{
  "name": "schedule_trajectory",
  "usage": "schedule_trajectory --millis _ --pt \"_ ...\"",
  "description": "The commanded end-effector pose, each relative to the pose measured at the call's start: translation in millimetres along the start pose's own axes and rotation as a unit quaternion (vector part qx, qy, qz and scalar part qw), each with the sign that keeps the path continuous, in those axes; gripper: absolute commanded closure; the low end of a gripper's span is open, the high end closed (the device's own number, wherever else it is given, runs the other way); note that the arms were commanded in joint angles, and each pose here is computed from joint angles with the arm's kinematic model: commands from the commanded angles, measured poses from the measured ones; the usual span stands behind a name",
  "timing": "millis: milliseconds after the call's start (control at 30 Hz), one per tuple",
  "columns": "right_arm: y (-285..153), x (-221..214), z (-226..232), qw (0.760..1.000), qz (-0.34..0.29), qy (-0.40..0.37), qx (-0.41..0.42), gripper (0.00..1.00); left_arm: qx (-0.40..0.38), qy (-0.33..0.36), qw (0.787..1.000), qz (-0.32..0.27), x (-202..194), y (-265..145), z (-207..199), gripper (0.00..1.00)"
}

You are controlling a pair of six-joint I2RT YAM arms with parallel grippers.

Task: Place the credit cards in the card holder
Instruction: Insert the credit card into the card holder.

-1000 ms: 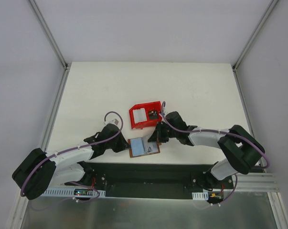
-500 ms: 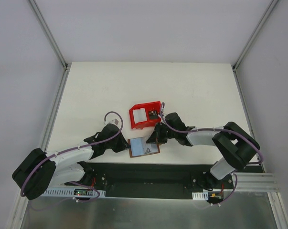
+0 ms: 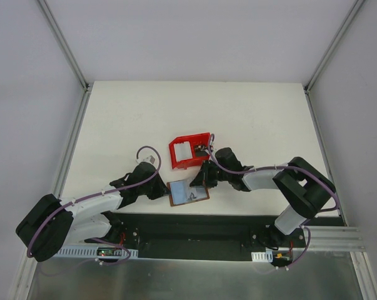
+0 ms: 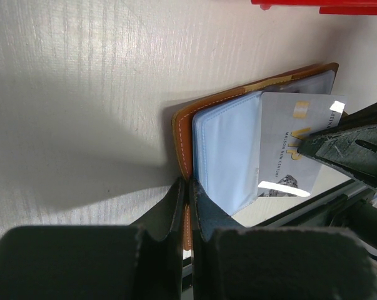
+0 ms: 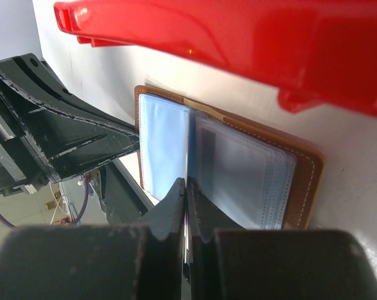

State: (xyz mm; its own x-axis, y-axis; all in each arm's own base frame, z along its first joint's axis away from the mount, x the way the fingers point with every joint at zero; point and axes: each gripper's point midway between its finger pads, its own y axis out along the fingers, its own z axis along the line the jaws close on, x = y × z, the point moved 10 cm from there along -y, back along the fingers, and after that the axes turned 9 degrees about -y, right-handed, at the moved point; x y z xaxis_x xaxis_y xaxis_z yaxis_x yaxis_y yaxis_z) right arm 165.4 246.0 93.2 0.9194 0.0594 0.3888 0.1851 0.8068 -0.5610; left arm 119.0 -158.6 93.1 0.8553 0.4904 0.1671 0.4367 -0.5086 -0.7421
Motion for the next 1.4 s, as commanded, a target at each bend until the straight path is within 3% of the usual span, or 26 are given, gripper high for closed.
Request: schedule_trajectory --millis 0,933,1367 --pt "1.2 -8.6 -2.1 1.0 0.015 0.016 0.002 0.98 0.004 0.001 1.0 0.001 1.7 -0.6 1.2 1.0" --pt "-4.2 -21.6 -4.2 0.999 0.034 0.03 -0.01 0.97 0.002 0.0 1.0 0.005 3.3 0.6 -4.8 1.0" --pt "-4.2 -19.6 12.3 0.996 -0.007 -0.003 -0.087 0.89 -0.008 -0.002 1.0 0.012 2.7 1.8 -6.9 1.0"
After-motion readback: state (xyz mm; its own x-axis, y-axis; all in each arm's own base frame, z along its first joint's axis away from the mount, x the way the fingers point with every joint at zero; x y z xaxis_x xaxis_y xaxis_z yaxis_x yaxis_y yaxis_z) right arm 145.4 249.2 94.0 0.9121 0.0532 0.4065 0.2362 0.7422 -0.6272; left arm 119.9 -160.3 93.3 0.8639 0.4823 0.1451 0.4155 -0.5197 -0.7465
